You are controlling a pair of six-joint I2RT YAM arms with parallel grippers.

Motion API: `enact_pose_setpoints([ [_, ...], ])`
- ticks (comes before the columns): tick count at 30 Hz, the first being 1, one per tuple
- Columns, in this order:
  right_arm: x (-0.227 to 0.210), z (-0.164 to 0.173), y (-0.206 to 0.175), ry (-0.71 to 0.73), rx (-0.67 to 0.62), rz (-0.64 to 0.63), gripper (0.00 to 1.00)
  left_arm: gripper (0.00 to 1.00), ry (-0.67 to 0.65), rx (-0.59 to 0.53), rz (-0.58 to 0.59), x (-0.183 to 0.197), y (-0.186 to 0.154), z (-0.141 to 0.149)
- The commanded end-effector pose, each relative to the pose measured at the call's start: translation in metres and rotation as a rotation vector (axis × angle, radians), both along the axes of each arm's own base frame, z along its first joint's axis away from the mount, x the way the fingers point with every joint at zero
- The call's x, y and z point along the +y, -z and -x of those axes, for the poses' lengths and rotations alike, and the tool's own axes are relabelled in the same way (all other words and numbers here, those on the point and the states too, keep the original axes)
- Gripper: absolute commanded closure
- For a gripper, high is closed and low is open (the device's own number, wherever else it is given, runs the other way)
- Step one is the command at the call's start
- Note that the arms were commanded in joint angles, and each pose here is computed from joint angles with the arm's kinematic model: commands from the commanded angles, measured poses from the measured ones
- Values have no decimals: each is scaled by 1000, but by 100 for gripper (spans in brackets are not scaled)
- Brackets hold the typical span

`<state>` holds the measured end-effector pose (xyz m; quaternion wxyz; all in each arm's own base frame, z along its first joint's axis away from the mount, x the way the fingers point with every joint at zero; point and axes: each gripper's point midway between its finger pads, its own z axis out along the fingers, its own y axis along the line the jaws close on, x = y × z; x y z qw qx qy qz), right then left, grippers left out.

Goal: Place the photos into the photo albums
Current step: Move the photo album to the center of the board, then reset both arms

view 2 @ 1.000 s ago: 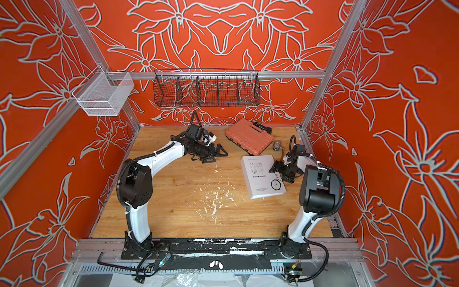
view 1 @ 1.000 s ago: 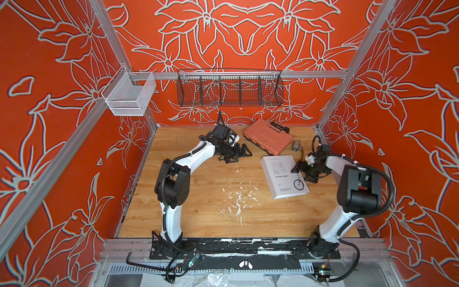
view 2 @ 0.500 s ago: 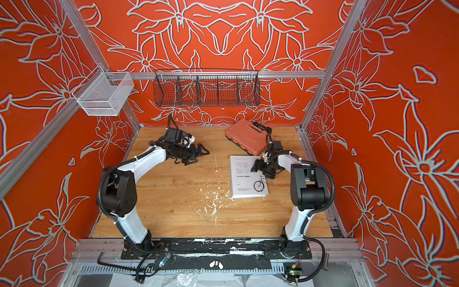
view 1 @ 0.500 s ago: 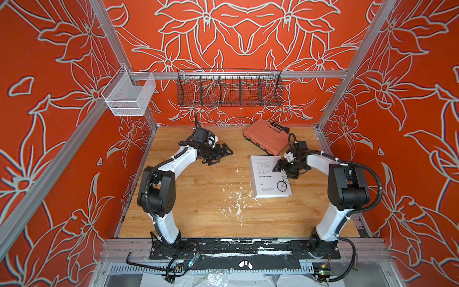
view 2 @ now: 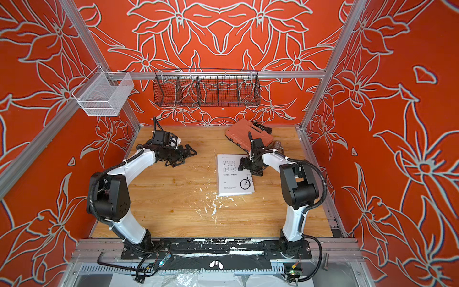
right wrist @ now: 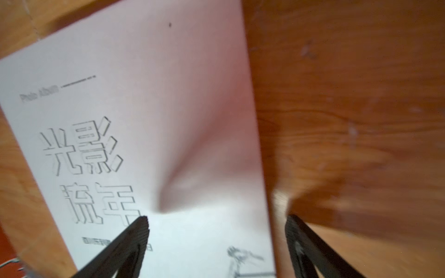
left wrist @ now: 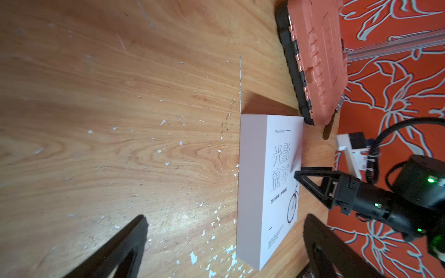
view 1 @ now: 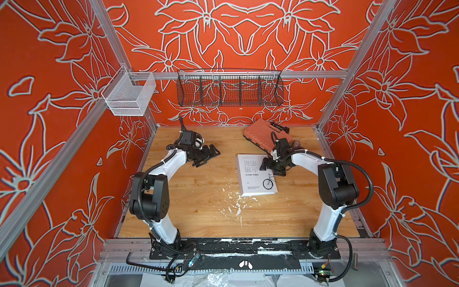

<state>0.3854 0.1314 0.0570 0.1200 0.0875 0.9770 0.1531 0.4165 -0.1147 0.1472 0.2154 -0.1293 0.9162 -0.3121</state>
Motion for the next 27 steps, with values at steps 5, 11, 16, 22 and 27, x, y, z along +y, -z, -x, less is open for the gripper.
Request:
enact_pose_setpoints([
  [5, -118, 3, -115, 133, -436, 492, 2, 2, -265, -204, -477, 104, -35, 21],
  [11, -160, 29, -107, 188, -801, 687, 2, 2, -428, -314, -810, 164, -13, 52],
  [16, -154, 23, -84, 192, -909, 638, 2, 2, -417, -394, -829, 165, 26, 53],
  [22, -158, 15, -52, 215, -897, 661, 2, 2, -269, -573, -742, 134, 57, 61],
  [27, -153, 15, -47, 173, -879, 601, 2, 3, -322, -494, -766, 147, 61, 55],
])
